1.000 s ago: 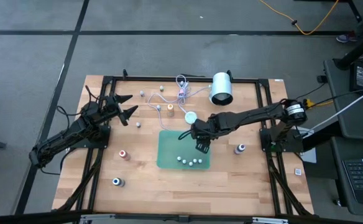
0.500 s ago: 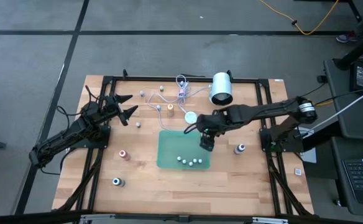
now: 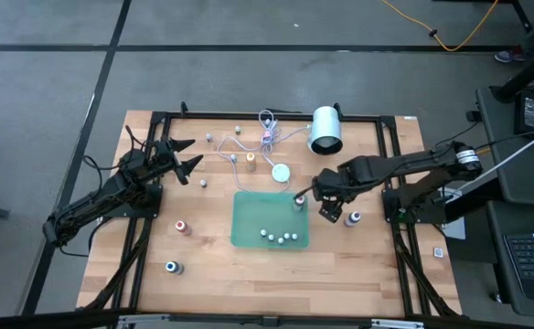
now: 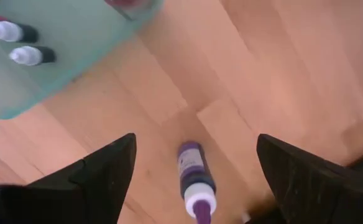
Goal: Pick & Place food coloring
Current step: Put the big purple food coloring bottle into the bin
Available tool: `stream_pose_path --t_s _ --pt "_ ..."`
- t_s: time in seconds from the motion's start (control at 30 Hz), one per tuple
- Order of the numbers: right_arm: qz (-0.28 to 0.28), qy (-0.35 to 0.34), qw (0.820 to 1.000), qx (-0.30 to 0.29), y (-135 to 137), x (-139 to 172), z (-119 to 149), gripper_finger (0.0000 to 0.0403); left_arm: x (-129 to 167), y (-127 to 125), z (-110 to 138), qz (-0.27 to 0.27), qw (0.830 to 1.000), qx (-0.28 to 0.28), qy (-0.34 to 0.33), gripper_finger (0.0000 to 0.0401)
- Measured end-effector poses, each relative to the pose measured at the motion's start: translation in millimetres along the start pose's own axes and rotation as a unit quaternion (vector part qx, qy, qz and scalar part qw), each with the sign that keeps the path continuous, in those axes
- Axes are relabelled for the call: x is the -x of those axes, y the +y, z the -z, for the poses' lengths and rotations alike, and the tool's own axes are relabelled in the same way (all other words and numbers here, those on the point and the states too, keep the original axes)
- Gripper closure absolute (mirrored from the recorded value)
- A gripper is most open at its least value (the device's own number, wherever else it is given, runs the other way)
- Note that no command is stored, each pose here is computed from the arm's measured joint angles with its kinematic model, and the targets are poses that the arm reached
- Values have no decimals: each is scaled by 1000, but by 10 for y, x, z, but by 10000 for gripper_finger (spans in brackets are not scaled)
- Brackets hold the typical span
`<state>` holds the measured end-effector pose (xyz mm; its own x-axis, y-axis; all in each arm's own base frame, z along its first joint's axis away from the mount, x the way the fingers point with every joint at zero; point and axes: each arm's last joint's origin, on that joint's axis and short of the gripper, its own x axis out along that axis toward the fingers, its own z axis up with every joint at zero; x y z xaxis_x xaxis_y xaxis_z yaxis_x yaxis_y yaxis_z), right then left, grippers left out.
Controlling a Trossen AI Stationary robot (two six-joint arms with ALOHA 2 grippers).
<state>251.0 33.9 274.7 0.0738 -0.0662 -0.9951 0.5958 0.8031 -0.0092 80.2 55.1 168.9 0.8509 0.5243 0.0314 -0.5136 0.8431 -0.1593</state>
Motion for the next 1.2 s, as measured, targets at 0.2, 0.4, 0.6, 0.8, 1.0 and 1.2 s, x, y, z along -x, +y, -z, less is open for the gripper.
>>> stream_pose_path --t_s 0.2,0.4,0.6,0.8,1.0,1.2 --pt "15 19 999 -47 -107 -137 234 69 0 0 1 0 1000 0 0 68" --pt "14 39 996 -76 -194 -261 444 69 0 0 1 0 1000 0 0 68" --pt "-13 53 994 -92 -220 -396 552 69 0 0 0 0 1000 0 0 68" --pt "-36 60 993 -100 -183 -524 607 69 0 0 0 0 1000 0 0 68" --pt "-48 53 991 -110 -149 -567 624 94 0 0 1 0 1000 0 0 68" --pt "-55 64 990 -112 -144 -567 629 168 0 0 0 0 1000 0 0 68"
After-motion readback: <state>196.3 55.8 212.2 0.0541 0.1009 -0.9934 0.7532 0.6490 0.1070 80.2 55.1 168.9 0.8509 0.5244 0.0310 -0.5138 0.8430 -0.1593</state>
